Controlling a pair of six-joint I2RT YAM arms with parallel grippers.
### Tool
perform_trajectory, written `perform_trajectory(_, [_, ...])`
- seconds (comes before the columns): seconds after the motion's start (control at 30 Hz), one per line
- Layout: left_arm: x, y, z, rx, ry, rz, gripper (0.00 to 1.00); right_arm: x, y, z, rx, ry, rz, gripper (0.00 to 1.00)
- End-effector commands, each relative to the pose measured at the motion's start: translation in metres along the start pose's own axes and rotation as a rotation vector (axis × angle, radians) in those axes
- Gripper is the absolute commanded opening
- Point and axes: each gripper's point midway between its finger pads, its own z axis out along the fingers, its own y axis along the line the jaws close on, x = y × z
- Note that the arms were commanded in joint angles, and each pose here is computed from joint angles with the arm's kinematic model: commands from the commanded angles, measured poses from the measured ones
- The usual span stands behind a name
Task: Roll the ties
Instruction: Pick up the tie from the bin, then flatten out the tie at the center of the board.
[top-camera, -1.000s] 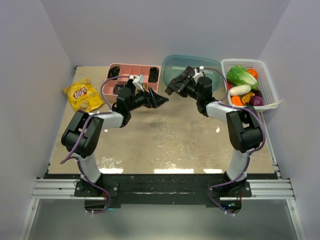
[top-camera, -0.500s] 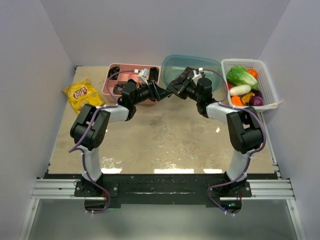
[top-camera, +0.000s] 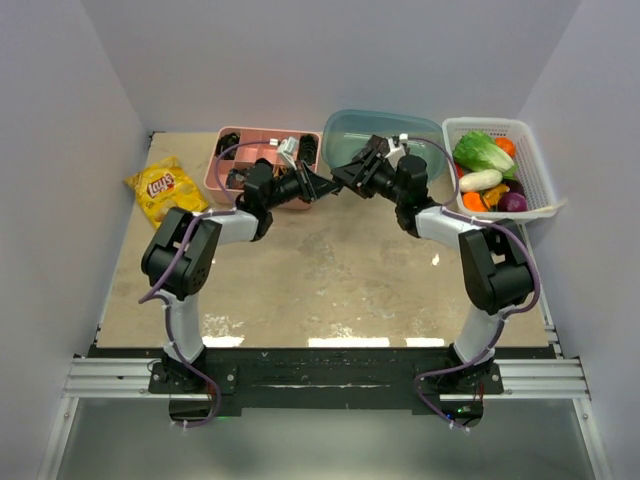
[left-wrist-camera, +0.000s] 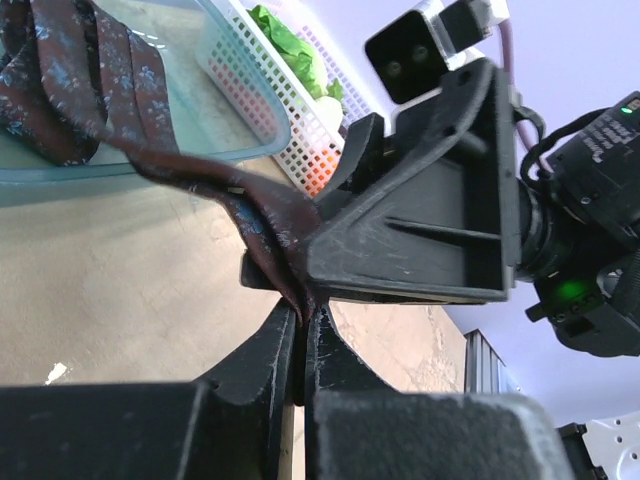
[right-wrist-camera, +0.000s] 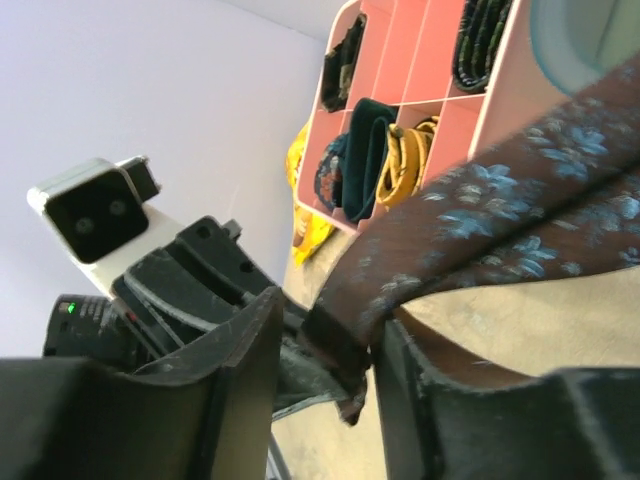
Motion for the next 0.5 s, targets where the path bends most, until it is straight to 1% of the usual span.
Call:
perform_trajectory(0.0, [-0.049, -0.047, -0.011, 0.064, -0.072, 0.128, 0.0, -0.008, 0.036, -0.018, -0.044, -0.021, -0.08, 0.64])
perform_trajectory(0.03, [-0.058, -0.048, -0.015, 0.054, -0.081, 0.145, 0.0, -0.006, 0.03, -0.021, -0.015, -0.009, -0.105, 0.68])
perform_trajectory(0.07, [-0.076, -0.064, -0.019, 0.068, -0.109, 0.201, 0.0, -0.006, 0.029, -0.024, -0.001, -0.008, -0.116, 0.73])
perform_trajectory(0.1, [-0.08, -0.066, -0.021, 0.048, -0.098, 0.203, 0.0, -0.008, 0.031, -0.03, 0.013, -0.021, -0.131, 0.82])
perform_trajectory(0.13, [-0.089, -0.07, -0.024, 0.041, -0.106, 0.225, 0.0, -0.004, 0.025, -0.034, 0.04, -0.008, -0.153, 0.86])
perform_trajectory(0.17, [-0.102, -0.085, -0.028, 0.041, -0.113, 0.264, 0.0, -0.004, 0.022, -0.038, 0.059, -0.012, -0.166, 0.91])
perform_trajectory(0.2, [-0.108, -0.092, -0.03, 0.038, -0.116, 0.285, 0.0, -0.009, 0.023, -0.045, 0.079, -0.04, -0.181, 0.95])
perform_trajectory(0.23, [-0.114, -0.097, -0.032, 0.032, -0.12, 0.307, 0.0, -0.007, 0.016, -0.049, 0.111, -0.034, -0.197, 0.99])
perform_trajectory(0.27, [-0.126, -0.113, -0.037, 0.03, -0.132, 0.343, 0.0, -0.009, 0.015, -0.053, 0.123, -0.043, -0.202, 0.99])
perform_trajectory(0.4, [-0.153, -0.151, -0.054, 0.028, -0.179, 0.429, 0.0, -0.014, 0.006, -0.064, 0.163, -0.074, -0.202, 0.99])
perform_trajectory(0.43, [-0.161, -0.167, -0.062, 0.037, -0.2, 0.454, 0.0, -0.014, 0.0, -0.065, 0.193, -0.072, -0.193, 0.99])
perform_trajectory(0.47, [-0.165, -0.174, -0.066, 0.031, -0.205, 0.47, 0.0, -0.015, -0.003, -0.066, 0.207, -0.065, -0.184, 0.99])
